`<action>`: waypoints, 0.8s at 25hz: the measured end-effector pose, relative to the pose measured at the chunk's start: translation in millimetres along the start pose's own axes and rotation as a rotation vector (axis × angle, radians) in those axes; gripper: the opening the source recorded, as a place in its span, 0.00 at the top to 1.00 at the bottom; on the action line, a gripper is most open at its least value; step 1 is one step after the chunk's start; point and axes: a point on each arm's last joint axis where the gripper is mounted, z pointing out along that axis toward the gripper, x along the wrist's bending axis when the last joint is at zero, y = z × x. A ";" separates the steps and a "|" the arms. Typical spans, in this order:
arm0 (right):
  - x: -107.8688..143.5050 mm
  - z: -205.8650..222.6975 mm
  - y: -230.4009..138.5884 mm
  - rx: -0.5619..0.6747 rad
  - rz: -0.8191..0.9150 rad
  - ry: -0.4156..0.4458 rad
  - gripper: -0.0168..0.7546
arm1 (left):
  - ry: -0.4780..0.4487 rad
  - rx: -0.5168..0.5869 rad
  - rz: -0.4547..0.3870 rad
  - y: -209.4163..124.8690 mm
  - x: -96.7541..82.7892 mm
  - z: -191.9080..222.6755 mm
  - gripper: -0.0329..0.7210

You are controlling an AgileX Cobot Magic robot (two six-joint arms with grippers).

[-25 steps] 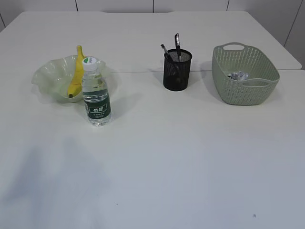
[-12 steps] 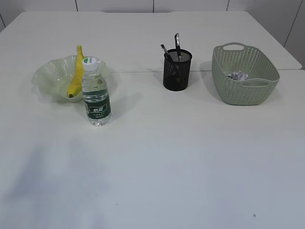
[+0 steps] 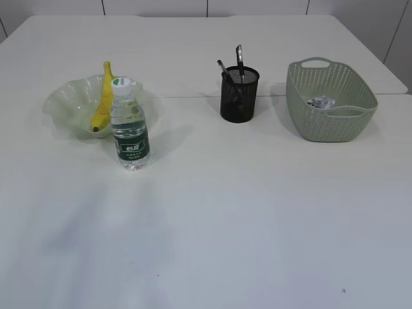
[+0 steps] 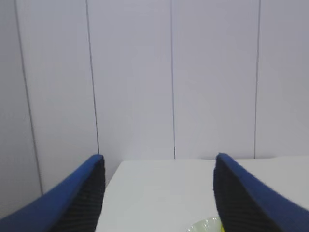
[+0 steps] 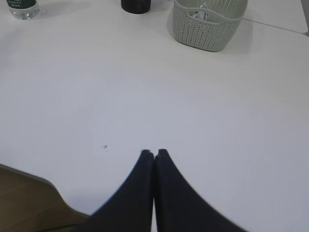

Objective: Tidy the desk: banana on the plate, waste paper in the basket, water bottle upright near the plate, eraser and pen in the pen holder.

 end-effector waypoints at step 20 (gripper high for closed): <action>0.0 0.0 0.0 0.000 0.000 0.000 0.99 | -0.173 0.104 -0.003 -8.5 -14.2 -10.7 0.30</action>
